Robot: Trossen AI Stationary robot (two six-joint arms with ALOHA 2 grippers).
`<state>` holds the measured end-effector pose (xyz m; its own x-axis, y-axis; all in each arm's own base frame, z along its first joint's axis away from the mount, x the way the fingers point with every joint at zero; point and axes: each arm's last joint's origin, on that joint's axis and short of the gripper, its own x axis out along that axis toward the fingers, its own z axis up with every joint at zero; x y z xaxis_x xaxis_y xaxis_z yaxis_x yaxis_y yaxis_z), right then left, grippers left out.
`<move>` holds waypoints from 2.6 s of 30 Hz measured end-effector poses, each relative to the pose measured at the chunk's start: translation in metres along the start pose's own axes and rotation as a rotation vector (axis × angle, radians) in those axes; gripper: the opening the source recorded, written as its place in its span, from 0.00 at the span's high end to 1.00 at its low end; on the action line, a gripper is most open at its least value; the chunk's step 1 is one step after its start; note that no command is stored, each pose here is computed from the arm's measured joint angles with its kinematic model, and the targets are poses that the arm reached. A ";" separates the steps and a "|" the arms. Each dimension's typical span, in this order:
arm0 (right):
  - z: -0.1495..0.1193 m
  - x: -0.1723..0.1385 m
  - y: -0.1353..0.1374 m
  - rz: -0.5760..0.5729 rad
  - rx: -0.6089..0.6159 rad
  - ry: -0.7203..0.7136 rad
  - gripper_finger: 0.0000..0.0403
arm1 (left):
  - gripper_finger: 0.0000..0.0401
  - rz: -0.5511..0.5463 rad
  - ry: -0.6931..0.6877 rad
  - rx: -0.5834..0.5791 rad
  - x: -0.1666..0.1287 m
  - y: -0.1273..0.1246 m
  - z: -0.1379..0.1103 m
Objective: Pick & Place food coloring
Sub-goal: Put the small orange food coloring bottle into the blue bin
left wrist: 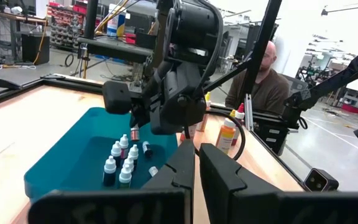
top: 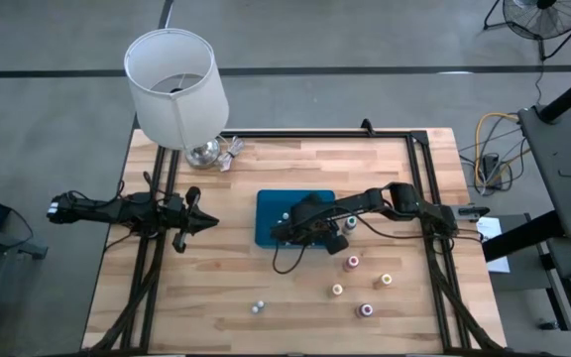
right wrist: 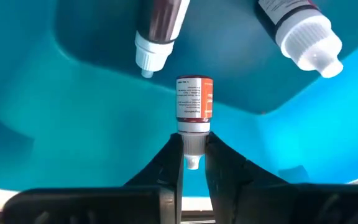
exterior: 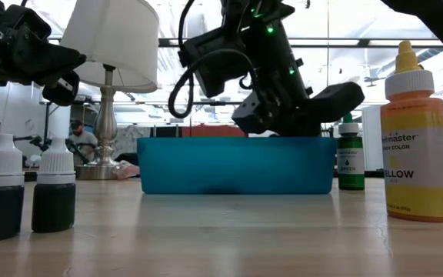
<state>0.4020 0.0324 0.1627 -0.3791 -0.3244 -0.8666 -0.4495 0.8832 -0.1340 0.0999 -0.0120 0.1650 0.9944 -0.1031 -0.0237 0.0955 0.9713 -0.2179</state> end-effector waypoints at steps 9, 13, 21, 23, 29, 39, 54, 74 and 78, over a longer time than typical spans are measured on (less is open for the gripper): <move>0.000 -0.009 -0.003 -0.013 -0.007 -0.034 0.91 | 1.00 0.000 0.000 0.000 0.000 0.000 0.000; 0.000 -0.017 -0.005 -0.022 0.002 -0.064 0.91 | 1.00 0.000 0.000 0.000 0.000 0.000 0.000; -0.010 -0.058 -0.008 -0.067 0.044 -0.209 0.91 | 1.00 0.000 0.000 0.000 0.000 0.000 0.000; -0.016 -0.072 -0.007 -0.081 0.059 -0.259 0.91 | 1.00 0.000 0.000 0.000 0.000 0.000 0.000; -0.025 -0.112 0.002 0.029 0.096 -0.459 0.91 | 1.00 0.000 0.000 0.000 0.000 0.000 0.000; -0.007 -0.142 0.030 0.333 0.086 -0.765 0.91 | 1.00 0.000 0.000 0.000 0.000 0.000 0.000; -0.002 -0.150 0.033 0.364 0.149 -0.841 0.90 | 1.00 0.000 0.000 0.000 0.000 0.000 0.000; -0.032 -0.189 0.027 0.479 0.414 -0.964 0.90 | 1.00 0.000 -0.003 0.038 0.000 0.000 0.000; -0.032 -0.189 0.027 0.497 0.448 -0.957 0.90 | 1.00 0.002 -0.014 0.034 0.000 0.000 0.001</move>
<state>0.4360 0.1063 0.3378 0.4171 0.3100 -0.8544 -0.0248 0.9436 0.3303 0.0999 -0.0119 0.1662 0.9951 -0.0987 -0.0104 0.0951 0.9782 -0.1848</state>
